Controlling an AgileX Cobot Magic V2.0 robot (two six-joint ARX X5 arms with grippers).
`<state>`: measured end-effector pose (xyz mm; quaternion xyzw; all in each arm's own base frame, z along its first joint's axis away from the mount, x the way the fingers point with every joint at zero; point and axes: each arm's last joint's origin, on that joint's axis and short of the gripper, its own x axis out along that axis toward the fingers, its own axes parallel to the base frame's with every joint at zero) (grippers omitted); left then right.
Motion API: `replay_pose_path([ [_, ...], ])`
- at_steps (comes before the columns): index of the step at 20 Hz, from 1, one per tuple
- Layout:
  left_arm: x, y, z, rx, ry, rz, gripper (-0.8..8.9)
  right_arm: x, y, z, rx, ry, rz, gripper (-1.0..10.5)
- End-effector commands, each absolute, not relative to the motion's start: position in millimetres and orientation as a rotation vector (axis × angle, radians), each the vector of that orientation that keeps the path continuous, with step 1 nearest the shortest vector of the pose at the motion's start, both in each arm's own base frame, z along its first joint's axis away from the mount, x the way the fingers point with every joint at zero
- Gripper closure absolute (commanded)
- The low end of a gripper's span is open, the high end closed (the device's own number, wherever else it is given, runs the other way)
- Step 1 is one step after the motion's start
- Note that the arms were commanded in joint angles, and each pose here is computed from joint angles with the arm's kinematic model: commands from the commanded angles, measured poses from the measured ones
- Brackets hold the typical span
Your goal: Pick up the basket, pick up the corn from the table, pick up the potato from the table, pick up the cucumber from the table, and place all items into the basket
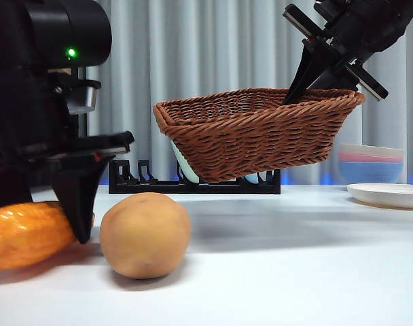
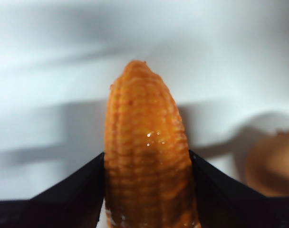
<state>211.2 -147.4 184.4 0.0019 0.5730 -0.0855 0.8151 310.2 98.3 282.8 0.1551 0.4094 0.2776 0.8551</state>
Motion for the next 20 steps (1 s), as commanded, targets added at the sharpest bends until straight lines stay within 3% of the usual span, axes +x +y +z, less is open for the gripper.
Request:
replay_pose_path([
  [1, 193, -149, 203, 0.039, 1.178, -0.272, 8.21, 311, 99, 286, 0.328, 0.839, 0.596, 9.6],
  [4, 158, -152, 246, -0.044, 1.049, -0.456, 8.21, 311, 99, 286, 0.318, 0.836, 0.596, 9.6],
  [7, 133, -152, 290, -0.223, 0.789, -0.623, 8.21, 311, 99, 286, 0.322, 0.837, 0.595, 9.6],
  [10, 142, -153, 312, -0.307, 0.599, -0.604, 8.21, 310, 100, 286, 0.334, 0.847, 0.599, 9.6],
  [16, 210, -182, 327, -0.154, 0.602, -0.552, 8.21, 306, 112, 285, 0.332, 0.868, 0.626, 9.6],
  [20, 259, -205, 326, -0.049, 0.674, -0.478, 8.21, 304, 114, 284, 0.329, 0.885, 0.63, 9.6],
])
